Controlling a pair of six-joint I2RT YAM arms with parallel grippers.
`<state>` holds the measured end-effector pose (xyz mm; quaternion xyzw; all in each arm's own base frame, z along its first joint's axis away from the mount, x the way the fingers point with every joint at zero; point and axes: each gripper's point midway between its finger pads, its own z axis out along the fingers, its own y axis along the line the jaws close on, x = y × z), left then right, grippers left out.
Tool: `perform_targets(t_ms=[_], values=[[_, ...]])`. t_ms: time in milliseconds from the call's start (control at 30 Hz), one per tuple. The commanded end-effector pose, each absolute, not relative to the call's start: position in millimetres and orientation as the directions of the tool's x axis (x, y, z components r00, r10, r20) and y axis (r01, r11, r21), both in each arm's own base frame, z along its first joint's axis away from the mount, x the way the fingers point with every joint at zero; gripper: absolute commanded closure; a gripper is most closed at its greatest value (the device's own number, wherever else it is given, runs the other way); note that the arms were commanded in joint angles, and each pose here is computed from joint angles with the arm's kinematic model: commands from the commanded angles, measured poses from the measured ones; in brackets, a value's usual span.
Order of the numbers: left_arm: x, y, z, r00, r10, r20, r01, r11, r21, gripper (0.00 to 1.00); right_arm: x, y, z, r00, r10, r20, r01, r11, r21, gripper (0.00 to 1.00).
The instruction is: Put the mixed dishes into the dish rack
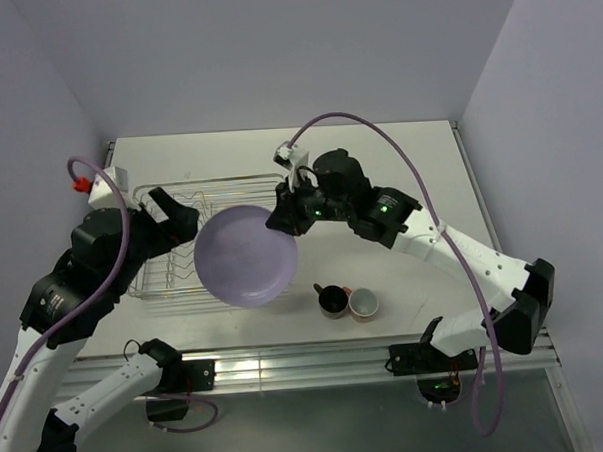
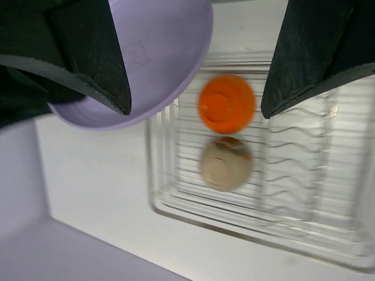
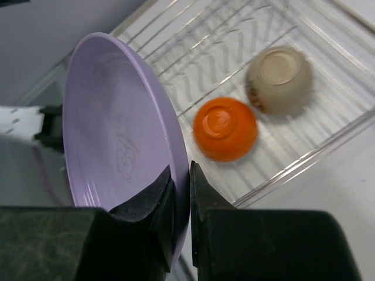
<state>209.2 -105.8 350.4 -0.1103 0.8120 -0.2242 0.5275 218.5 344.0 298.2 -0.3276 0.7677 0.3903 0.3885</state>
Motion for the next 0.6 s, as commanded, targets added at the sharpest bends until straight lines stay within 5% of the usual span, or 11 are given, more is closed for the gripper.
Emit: perform_targets(t_ms=[0, 300, 567], values=[[212, -23, 343, -0.223, -0.475, -0.851, -0.350, 0.854, -0.385, 0.01, 263, 351, 339, -0.345, -0.106, -0.933, -0.754, 0.624, 0.208, 1.00], [192, 24, 359, 0.042, -0.560, -0.827, -0.464, 0.722, -0.513, 0.01, 349, 378, 362, -0.067, -0.107, -0.992, -0.534, 0.844, -0.055, 1.00], [196, 20, 338, -0.016, -0.532, -0.846, -0.483, 0.745, -0.460, 0.01, 357, 434, 364, 0.182, -0.192, -0.964, -0.529, 0.808, -0.261, 1.00]])
